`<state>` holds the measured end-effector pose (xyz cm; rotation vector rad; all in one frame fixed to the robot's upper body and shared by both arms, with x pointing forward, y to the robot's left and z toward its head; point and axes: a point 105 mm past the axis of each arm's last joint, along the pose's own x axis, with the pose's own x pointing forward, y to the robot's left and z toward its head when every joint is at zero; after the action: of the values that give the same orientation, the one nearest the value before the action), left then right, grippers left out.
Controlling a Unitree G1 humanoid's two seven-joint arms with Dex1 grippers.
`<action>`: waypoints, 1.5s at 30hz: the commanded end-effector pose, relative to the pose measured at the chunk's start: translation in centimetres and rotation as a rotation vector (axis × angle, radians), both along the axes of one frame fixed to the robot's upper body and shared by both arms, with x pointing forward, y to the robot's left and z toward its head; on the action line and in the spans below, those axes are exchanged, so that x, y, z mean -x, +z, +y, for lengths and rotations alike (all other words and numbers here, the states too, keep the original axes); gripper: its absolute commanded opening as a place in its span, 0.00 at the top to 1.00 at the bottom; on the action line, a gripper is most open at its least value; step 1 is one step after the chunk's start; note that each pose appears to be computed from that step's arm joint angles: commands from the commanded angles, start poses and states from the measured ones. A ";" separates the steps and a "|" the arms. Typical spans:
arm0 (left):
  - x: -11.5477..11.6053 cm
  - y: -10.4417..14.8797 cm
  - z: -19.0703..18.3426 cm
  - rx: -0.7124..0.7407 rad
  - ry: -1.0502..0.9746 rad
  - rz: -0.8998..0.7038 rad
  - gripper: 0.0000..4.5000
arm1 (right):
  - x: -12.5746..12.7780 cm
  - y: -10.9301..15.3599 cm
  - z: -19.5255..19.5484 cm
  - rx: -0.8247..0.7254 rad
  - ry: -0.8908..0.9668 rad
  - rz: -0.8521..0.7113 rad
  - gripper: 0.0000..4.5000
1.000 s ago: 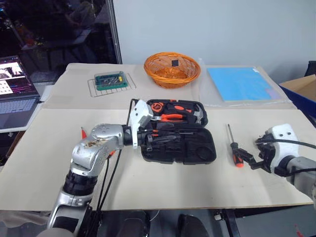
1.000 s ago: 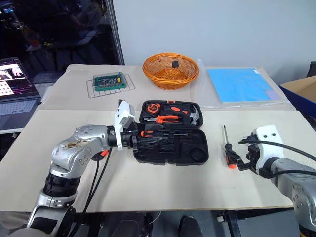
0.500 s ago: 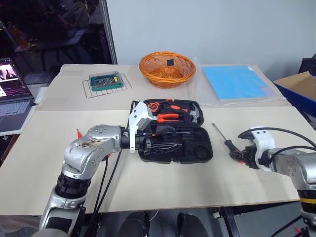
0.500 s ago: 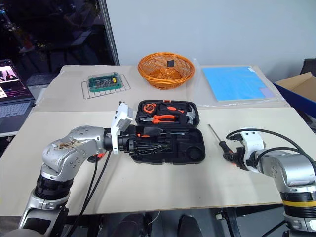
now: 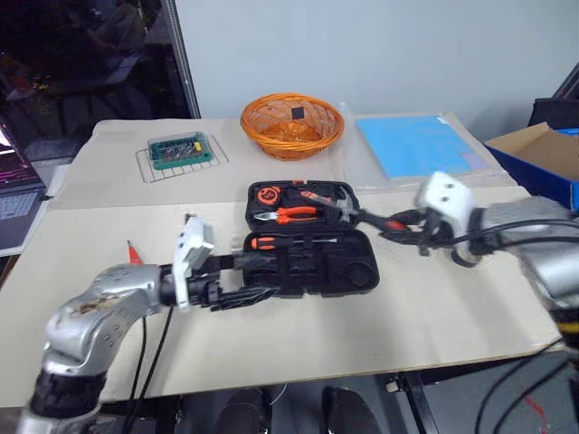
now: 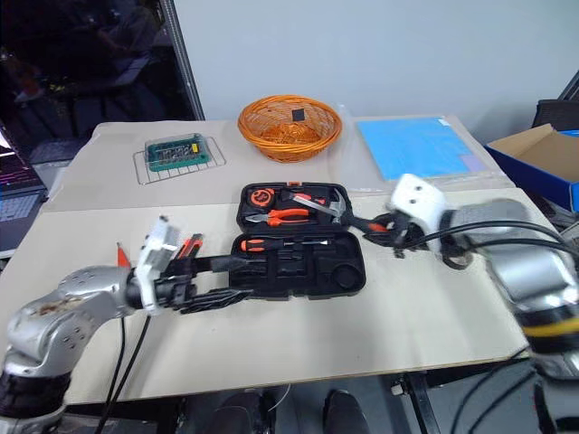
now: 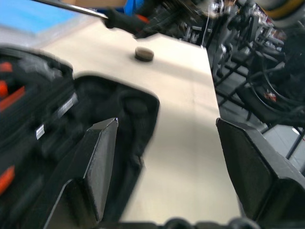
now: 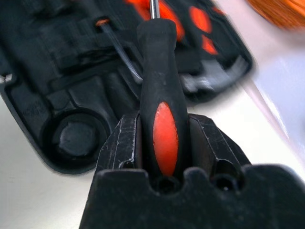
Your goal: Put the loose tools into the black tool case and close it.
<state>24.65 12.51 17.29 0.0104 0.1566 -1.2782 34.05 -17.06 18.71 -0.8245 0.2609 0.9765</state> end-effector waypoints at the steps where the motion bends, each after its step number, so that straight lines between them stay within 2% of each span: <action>1: 0.8 1.7 0.5 0.016 0.002 -0.075 0.22 | -1.6 -1.2 0.7 0.113 0.112 -0.015 0.77; 9: 1.1 1.5 1.0 0.008 0.050 -0.084 0.22 | -3.1 -3.7 1.0 0.229 0.223 0.037 0.77; 16: 0.8 1.5 0.8 -0.002 0.061 -0.097 0.22 | -3.9 -5.6 1.6 0.261 0.205 0.114 0.77; 17: 0.8 1.5 0.8 -0.001 0.061 -0.098 0.22 | -3.9 -5.7 1.7 0.260 0.206 0.117 0.55; 20: 0.7 1.5 0.7 -0.002 0.062 -0.102 0.22 | -3.6 -6.0 1.8 0.270 0.223 0.143 0.34; 22: 0.6 1.4 0.7 -0.003 0.065 -0.102 0.22 | -3.5 -5.2 2.0 0.232 0.221 0.122 0.20; 26: 0.3 1.2 0.8 -0.010 0.077 -0.103 0.22 | -2.5 -2.4 2.8 0.067 0.241 0.129 0.20; 29: 0.3 1.1 0.7 -0.011 0.079 -0.102 0.22 | -1.8 -0.2 3.2 -0.146 0.216 0.185 0.37; 31: 0.2 1.0 0.7 -0.011 0.080 -0.103 0.22 | -1.6 0.5 3.5 -0.266 0.182 0.210 0.52; 35: 0.1 0.9 0.7 -0.014 0.083 -0.106 0.22 | -1.8 0.3 4.4 -0.370 0.106 0.173 0.84; 37: 0.1 0.9 0.7 -0.015 0.089 -0.108 0.22 | -2.1 -0.8 5.2 -0.403 0.042 0.140 0.99; 40: 0.0 0.8 0.9 -0.020 0.101 -0.107 0.22 | -2.2 -4.4 5.8 -0.332 -0.031 0.098 0.99; 43: 0.0 0.6 1.1 -0.025 0.107 -0.103 0.22 | -1.0 -9.5 6.0 -0.150 -0.007 0.145 0.99; 45: 0.0 0.6 1.1 -0.027 0.109 -0.104 0.22 | -0.8 -10.8 5.7 -0.086 0.008 0.145 0.99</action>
<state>24.69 13.51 17.37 0.0620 0.1147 -1.1700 35.79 -10.70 11.68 -0.6016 0.2129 1.0193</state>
